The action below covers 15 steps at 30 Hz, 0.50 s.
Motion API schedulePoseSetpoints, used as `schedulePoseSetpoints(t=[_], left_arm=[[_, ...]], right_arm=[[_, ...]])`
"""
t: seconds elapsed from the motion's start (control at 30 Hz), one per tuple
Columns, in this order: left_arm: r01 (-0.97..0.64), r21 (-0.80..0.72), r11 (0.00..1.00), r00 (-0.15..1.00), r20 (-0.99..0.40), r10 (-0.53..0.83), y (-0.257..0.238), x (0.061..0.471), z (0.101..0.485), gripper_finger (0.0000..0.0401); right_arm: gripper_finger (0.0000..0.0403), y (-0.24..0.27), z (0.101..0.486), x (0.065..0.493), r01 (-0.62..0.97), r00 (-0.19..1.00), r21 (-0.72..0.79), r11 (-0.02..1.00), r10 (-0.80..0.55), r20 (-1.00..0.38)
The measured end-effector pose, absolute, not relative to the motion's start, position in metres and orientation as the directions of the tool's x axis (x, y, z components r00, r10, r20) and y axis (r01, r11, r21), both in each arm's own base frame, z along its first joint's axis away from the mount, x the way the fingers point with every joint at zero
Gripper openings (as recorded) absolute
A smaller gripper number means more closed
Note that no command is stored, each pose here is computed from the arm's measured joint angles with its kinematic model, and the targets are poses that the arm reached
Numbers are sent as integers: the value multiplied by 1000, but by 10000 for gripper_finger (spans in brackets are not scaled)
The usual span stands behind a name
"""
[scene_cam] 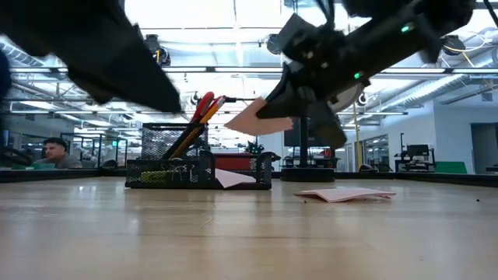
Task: Pick and place office supplies into organizer
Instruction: Put the pink sticky notes into the black desk organizer
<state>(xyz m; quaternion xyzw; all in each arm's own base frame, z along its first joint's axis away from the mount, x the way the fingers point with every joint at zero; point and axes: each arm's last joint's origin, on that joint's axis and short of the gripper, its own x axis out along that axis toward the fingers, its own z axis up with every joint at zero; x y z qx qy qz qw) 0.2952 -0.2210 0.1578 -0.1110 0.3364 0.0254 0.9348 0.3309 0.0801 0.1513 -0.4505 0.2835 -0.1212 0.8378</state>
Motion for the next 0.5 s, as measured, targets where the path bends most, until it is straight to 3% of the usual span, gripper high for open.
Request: schedulePoseSetpoints(t=[0.5], left_arm=[[-118,-130,984,798,-603,16,-225,287,167,85]], right_arm=[[0,36,133,360,-106,783,-785,610,-436,-445]])
